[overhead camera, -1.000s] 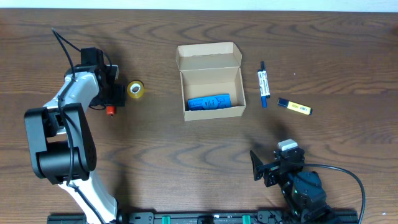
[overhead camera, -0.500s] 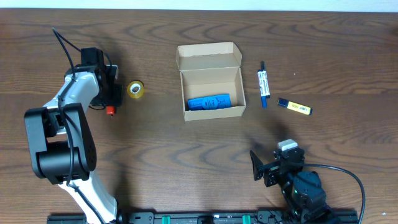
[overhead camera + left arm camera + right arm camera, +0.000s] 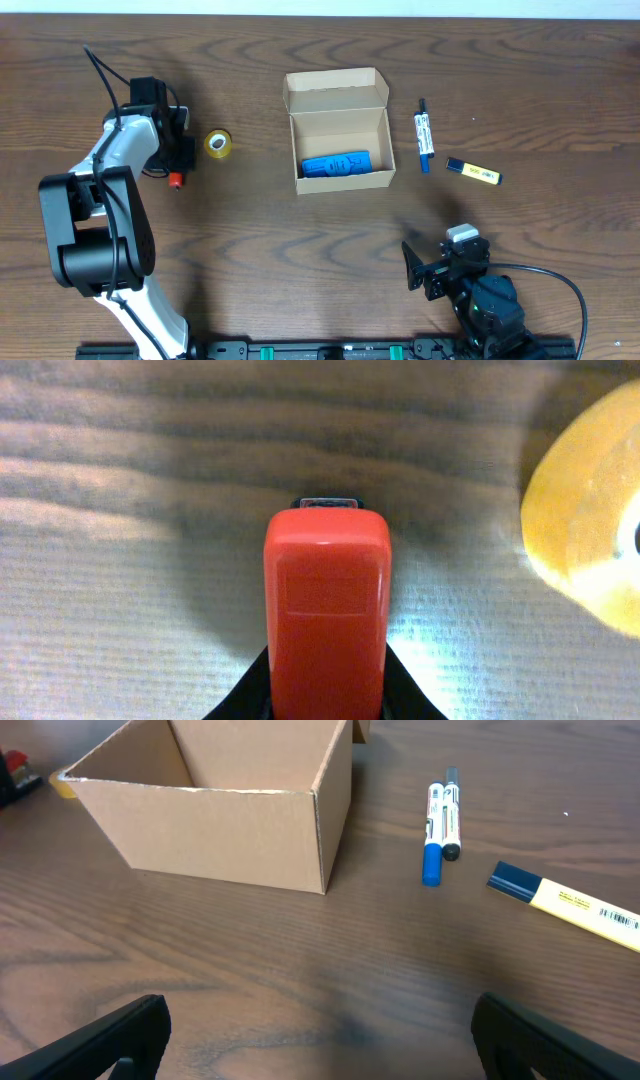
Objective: Pack container
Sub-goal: 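Lift the red stapler and carry it over the box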
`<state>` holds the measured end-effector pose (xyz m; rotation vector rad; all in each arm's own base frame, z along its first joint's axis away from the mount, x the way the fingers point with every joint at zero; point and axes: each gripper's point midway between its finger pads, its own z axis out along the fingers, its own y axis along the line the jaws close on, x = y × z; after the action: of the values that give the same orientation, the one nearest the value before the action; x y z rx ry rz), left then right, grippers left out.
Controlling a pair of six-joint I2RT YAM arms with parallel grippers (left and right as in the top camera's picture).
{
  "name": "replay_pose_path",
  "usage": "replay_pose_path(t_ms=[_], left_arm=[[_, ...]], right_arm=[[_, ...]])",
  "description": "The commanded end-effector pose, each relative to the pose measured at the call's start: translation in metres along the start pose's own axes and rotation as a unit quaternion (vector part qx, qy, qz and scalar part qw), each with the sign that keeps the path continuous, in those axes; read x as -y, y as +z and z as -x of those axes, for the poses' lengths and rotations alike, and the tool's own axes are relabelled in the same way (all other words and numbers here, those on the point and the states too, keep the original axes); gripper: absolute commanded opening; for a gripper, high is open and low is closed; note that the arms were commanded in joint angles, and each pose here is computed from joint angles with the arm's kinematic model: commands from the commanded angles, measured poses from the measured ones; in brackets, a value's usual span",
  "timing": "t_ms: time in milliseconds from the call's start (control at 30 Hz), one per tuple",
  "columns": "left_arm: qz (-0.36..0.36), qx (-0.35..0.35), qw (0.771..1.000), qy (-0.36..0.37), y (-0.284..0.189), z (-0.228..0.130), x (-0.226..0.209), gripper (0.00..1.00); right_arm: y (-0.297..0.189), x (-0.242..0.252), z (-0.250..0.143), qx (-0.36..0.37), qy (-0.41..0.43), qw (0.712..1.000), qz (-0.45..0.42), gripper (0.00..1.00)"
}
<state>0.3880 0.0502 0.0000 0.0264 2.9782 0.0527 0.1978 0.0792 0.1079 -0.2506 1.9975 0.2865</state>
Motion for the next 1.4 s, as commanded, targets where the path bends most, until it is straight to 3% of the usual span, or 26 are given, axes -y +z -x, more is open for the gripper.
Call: replay_pose_path(t_ms=[0, 167, 300, 600, 833, 1033, 1133, 1367], left_arm=[[0.012, 0.027, 1.000, -0.004, -0.026, 0.018, -0.006, 0.12], [0.016, 0.068, 0.997, 0.010, -0.071, 0.044, -0.003, 0.12], [0.020, 0.125, 0.990, 0.069, -0.118, 0.073, 0.018, 0.11], [0.008, 0.242, 0.933, 0.265, -0.197, 0.118, 0.132, 0.13], [-0.035, 0.272, 0.858, 0.435, -0.209, 0.095, 0.243, 0.15], [-0.072, 0.260, 0.803, 0.532, -0.197, 0.069, 0.295, 0.17], [-0.109, 0.248, 0.783, 0.560, -0.186, 0.056, 0.315, 0.20], [-0.114, 0.195, 0.753, 0.618, -0.149, 0.036, 0.325, 0.22]], right_arm=[[0.000, -0.001, 0.000, 0.002, 0.002, 1.000, 0.002, 0.99], [0.000, -0.001, 0.000, 0.002, 0.002, 1.000, 0.002, 0.99], [0.000, -0.001, 0.000, 0.002, 0.002, 1.000, 0.002, 0.99], [0.000, -0.001, 0.000, 0.002, 0.002, 1.000, 0.002, 0.99], [0.000, -0.001, 0.000, 0.002, 0.002, 1.000, 0.002, 0.99], [0.000, -0.001, 0.000, 0.002, 0.002, 1.000, 0.002, 0.99], [0.000, -0.001, 0.000, 0.002, 0.002, 1.000, 0.002, 0.99], [0.000, -0.001, 0.000, 0.002, 0.002, 1.000, 0.002, 0.99]])
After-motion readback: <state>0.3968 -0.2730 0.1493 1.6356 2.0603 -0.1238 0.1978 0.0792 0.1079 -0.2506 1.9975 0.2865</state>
